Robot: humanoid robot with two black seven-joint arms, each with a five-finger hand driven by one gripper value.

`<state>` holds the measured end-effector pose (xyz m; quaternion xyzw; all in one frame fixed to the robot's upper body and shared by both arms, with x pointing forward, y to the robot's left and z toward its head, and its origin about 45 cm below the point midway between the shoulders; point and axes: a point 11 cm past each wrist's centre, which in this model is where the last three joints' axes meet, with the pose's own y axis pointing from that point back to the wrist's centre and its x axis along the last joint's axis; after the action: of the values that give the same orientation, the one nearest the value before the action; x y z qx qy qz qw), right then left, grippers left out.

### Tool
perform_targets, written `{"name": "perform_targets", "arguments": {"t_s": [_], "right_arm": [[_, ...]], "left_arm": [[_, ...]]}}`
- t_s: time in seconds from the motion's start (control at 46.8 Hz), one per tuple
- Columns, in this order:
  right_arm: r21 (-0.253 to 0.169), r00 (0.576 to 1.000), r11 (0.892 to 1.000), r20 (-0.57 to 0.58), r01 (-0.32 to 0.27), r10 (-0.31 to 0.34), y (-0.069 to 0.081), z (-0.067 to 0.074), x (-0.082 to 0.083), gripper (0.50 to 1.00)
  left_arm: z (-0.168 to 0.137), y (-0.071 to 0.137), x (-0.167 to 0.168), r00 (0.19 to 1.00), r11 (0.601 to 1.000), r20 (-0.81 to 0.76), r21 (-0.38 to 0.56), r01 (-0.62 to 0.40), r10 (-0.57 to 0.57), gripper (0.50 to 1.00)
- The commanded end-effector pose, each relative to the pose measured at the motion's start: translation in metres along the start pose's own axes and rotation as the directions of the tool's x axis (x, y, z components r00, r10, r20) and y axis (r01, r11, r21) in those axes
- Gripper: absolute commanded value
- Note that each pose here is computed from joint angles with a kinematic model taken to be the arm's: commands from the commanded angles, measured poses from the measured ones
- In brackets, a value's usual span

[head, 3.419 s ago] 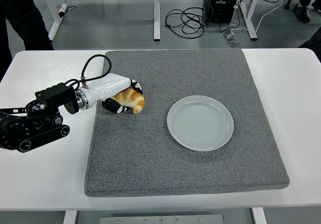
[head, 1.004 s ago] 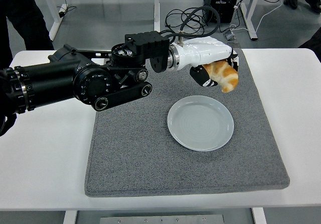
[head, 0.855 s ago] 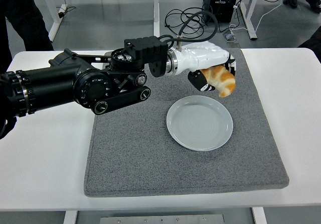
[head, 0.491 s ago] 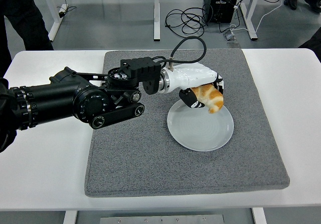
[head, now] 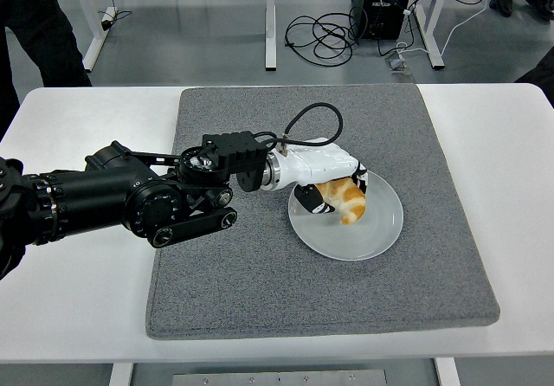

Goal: Place the bread on the plate

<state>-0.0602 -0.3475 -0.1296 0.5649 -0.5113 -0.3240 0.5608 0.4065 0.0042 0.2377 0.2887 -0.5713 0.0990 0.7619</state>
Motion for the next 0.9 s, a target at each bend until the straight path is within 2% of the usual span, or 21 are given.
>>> {"name": "perform_targets", "arguments": {"t_s": [0.0,0.556,0.812,0.833,0.855,0.876], "right_arm": [[0.0,1.0,1.0,0.0,0.0,0.0,0.0,0.0,0.0,1.0],[0.0,1.0,1.0,0.0,0.0,0.0,0.0,0.0,0.0,1.0],[0.0,1.0,1.0,0.0,0.0,0.0,0.0,0.0,0.0,1.0],[0.0,1.0,1.0,0.0,0.0,0.0,0.0,0.0,0.0,1.0],[0.0,1.0,1.0,0.0,0.0,0.0,0.0,0.0,0.0,1.0],[0.0,1.0,1.0,0.002,-0.001,0.001,0.0,0.0,0.0,1.0]], "left_arm": [[0.002,0.0,-0.002,1.0,1.0,-0.003,-0.012,0.004,-0.004,0.5],[-0.002,0.003,-0.03,0.999,0.999,-0.016,-0.01,0.035,-0.035,0.5],[-0.002,0.003,-0.029,0.999,1.0,-0.028,-0.005,0.028,-0.029,0.5],[-0.002,0.003,-0.029,0.999,1.0,-0.032,-0.004,0.028,-0.028,0.558],[-0.002,0.002,-0.028,0.999,1.0,-0.036,-0.002,0.025,-0.025,0.729],[-0.002,0.002,-0.027,0.999,1.0,-0.044,-0.002,0.022,-0.022,0.853]]}}
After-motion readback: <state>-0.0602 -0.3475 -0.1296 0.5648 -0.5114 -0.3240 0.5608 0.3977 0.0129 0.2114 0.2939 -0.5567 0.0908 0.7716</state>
